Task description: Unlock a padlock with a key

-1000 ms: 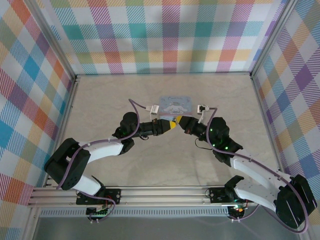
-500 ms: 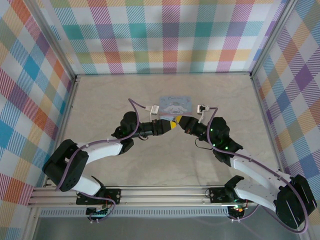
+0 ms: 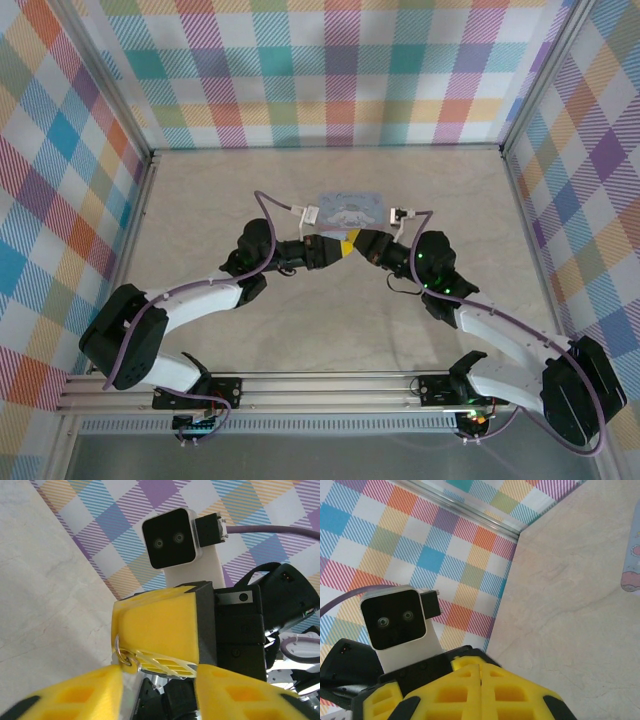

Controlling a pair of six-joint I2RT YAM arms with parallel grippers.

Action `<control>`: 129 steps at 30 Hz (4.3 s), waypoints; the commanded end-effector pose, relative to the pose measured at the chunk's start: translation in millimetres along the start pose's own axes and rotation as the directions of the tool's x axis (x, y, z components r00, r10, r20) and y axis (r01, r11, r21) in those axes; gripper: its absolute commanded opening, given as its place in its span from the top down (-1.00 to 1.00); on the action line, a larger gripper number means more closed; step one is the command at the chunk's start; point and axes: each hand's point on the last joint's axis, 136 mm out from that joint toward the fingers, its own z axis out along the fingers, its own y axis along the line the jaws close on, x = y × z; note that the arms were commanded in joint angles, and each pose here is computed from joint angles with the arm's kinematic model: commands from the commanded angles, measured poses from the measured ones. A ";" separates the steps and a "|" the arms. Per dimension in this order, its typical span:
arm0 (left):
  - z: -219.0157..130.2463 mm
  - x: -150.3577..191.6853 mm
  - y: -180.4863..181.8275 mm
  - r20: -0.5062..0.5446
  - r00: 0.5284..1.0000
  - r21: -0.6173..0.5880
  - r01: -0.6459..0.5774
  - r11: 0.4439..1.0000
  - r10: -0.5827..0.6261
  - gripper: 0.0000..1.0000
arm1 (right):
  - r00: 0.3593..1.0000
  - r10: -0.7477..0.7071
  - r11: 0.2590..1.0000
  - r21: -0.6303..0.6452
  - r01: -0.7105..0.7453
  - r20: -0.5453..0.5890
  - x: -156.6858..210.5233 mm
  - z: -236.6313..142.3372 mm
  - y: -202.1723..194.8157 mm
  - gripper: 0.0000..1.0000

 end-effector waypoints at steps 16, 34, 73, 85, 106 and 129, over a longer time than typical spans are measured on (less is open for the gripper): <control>-3.0 -10.3 -6.0 0.064 0.988 -0.041 -0.137 0.990 0.140 -0.07 | 0.996 0.082 0.990 -0.111 -0.084 -0.024 -4.6 0.0 19.8 1.00; 9.1 3.2 -19.2 -0.050 0.988 0.012 -0.147 0.989 0.147 0.52 | 0.995 0.104 0.984 -0.142 -0.104 -0.008 -12.3 -0.4 26.3 1.00; 3.5 14.2 -19.2 -0.168 0.977 -0.003 -0.137 0.991 0.134 1.00 | 0.974 -0.062 0.998 -0.037 0.055 -0.218 10.7 -19.0 16.1 0.52; -5.2 12.2 -11.6 -0.157 0.979 -0.081 -0.146 0.986 0.132 0.88 | 0.968 -0.109 0.994 -0.003 0.111 -0.226 13.0 -24.6 10.8 1.00; -1.2 6.7 -21.0 -0.167 0.984 0.032 -0.053 0.998 0.058 0.36 | 0.970 -0.124 0.990 -0.090 0.107 -0.210 14.1 -23.9 21.0 1.00; -4.1 16.2 -12.2 -0.244 0.968 -0.048 -0.075 0.996 0.061 1.00 | 0.954 -0.227 0.969 0.048 0.240 -0.198 11.2 -43.3 6.4 0.06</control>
